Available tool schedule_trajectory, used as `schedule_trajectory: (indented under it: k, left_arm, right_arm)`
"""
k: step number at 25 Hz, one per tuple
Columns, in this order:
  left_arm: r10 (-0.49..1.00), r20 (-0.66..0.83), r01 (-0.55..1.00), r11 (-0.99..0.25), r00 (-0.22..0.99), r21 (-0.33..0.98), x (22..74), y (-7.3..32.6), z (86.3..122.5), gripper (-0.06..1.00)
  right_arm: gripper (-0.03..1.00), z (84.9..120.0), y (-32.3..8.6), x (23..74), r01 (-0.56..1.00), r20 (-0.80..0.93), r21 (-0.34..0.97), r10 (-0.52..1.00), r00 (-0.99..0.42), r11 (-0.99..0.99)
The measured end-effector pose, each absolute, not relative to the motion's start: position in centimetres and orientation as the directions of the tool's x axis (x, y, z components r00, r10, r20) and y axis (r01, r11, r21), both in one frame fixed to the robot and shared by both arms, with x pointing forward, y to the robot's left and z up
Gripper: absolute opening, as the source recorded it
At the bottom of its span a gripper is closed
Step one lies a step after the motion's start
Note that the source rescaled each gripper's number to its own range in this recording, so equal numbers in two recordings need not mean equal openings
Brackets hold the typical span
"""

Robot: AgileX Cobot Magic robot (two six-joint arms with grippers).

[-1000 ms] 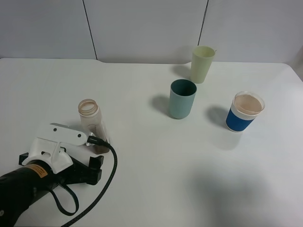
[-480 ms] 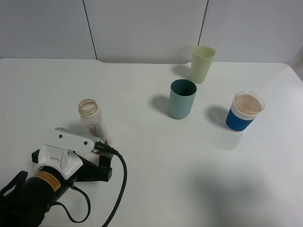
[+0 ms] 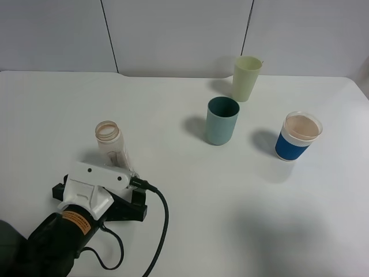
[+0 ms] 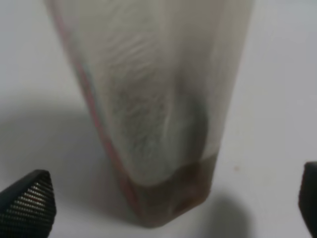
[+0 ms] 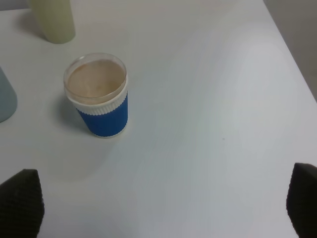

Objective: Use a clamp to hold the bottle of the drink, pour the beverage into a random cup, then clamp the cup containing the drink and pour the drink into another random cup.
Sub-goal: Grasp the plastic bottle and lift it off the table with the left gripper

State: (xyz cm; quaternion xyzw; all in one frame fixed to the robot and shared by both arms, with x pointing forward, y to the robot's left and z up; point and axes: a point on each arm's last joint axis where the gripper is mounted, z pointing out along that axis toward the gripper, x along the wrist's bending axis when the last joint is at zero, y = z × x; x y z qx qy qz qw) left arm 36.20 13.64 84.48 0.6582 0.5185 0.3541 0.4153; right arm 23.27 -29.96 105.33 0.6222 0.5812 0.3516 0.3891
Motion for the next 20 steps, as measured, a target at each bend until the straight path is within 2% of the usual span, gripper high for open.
schedule_trajectory:
  k: [11,20]
  left_arm:
    - [0.999,-0.017,0.384,-0.004,0.052,0.924,38.5,13.6,84.5,1.00]
    - [1.000,-0.019,0.383,0.008,0.024,0.924,38.9,13.9,84.5,1.00]
  right_arm:
    - [0.94,105.3,-30.0,23.3,0.450,-0.015,0.893,0.997,0.077,-0.022]
    - [0.94,105.3,-30.0,23.3,0.450,-0.015,0.893,0.997,0.077,-0.022]
